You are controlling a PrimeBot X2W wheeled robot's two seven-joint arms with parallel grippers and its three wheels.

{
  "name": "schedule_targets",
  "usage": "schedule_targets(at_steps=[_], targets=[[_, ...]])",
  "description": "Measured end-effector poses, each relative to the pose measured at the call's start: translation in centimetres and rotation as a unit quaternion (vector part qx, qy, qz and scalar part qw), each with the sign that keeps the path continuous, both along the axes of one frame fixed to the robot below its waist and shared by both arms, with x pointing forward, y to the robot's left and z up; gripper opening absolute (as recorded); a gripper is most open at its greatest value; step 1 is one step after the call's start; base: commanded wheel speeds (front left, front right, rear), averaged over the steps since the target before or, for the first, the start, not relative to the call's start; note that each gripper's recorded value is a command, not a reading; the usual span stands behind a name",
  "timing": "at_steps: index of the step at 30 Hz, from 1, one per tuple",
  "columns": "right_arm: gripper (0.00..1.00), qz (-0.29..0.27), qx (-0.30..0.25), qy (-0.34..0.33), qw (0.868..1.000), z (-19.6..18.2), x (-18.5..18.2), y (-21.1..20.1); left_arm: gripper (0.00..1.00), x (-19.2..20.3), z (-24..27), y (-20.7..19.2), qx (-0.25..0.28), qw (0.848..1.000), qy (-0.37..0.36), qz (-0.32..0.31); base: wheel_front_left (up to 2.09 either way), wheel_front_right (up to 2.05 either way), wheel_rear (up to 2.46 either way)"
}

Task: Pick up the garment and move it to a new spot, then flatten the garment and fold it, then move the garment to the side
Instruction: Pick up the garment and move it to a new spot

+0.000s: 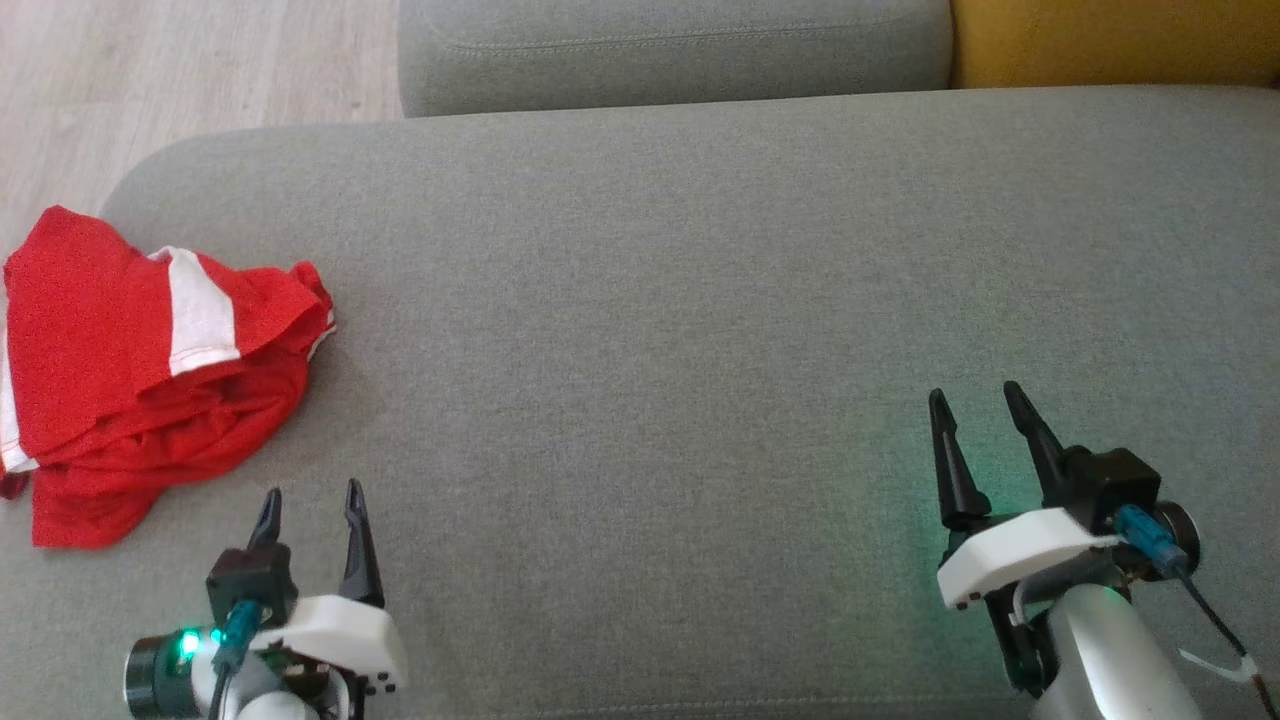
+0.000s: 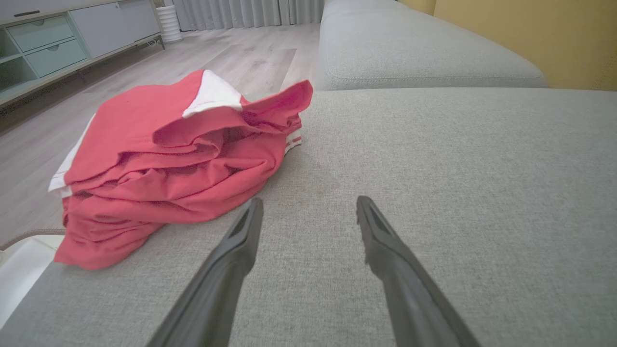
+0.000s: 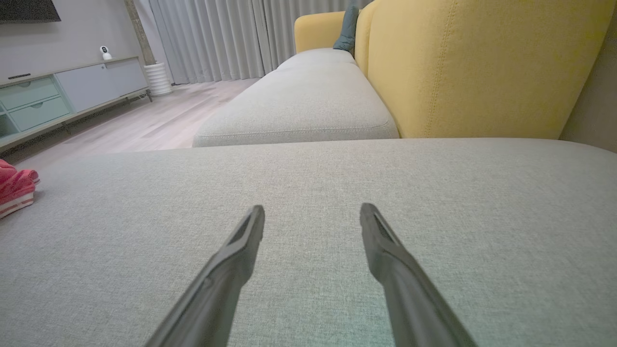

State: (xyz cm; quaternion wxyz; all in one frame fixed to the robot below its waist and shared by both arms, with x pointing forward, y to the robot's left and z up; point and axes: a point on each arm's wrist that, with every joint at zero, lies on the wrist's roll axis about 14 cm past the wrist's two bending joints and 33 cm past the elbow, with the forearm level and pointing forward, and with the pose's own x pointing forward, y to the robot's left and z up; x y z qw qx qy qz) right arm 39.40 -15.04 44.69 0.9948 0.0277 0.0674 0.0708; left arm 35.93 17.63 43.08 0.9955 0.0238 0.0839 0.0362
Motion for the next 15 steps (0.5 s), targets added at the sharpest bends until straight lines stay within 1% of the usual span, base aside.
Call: schedule_targets(at_steps=[11,15], targets=[[1.00,-0.002,-0.002,0.002,1.000,-0.14,0.11,-0.17,1.00,0.23,0.11,0.01,0.000,1.000,-0.002,0.000,0.00,0.00,0.00],[1.00,0.008,-0.003,0.002,1.000,-0.18,0.33,0.54,1.00,-0.02,0.03,0.50,0.001,1.000,0.000,0.009,0.00,0.00,0.00]])
